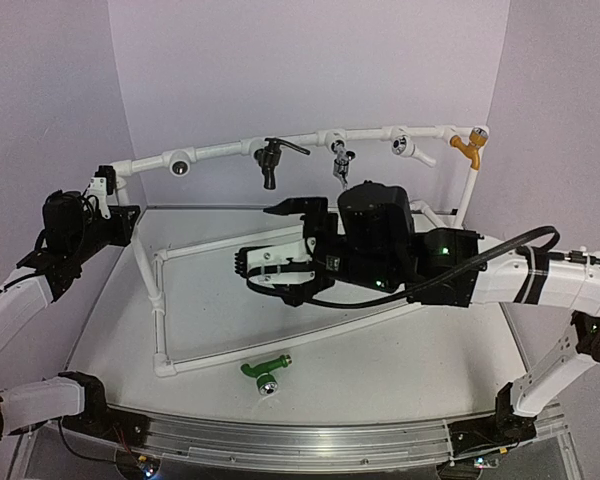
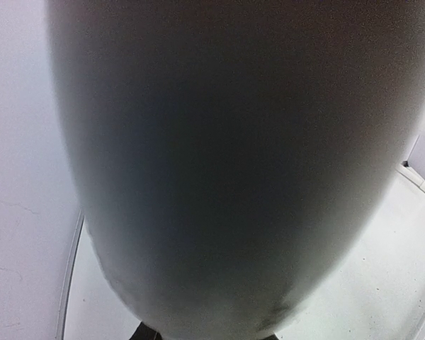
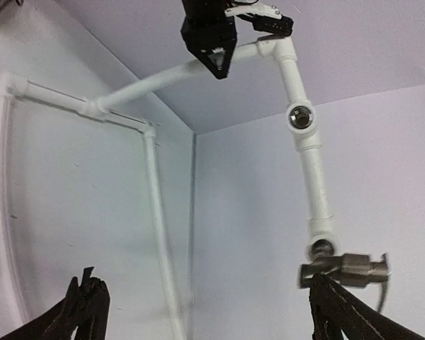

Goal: Install the water faucets

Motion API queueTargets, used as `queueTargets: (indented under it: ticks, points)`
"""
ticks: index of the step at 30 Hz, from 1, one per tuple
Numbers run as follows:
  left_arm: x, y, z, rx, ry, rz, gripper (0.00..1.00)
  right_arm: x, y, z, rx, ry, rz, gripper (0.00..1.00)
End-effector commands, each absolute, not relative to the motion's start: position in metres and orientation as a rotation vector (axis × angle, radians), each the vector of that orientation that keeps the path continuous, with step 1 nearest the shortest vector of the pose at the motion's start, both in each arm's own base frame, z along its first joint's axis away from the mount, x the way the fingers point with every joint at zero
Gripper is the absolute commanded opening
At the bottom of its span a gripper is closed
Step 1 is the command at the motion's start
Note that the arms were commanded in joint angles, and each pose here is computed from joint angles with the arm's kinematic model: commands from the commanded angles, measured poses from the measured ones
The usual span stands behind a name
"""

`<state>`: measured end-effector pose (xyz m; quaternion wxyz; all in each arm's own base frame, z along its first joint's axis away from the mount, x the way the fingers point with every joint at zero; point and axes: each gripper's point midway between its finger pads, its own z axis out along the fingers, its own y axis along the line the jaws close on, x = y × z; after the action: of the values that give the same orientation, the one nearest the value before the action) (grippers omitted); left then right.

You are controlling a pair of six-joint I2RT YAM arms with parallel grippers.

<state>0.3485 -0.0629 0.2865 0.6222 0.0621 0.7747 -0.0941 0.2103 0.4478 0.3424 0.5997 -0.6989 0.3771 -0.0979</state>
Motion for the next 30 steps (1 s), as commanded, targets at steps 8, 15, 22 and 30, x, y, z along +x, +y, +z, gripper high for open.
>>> queueTargets:
  ticks: [8,15,22,30]
  points:
    - [0.343,-0.064,0.283,0.086,1.821,-0.281,0.0,0.296,0.462,0.404,-1.641,0.48,-1.099,0.98]
    - [0.342,-0.065,0.285,0.088,1.817,-0.288,0.0,0.34,0.458,0.408,-1.62,0.492,-1.287,0.92]
    - [0.343,-0.065,0.285,0.089,1.817,-0.288,0.0,0.365,0.458,0.416,-1.569,0.551,-1.34,0.76]
    - [0.343,-0.066,0.285,0.093,1.817,-0.289,0.0,0.365,0.46,0.393,-1.475,0.773,-1.228,0.37]
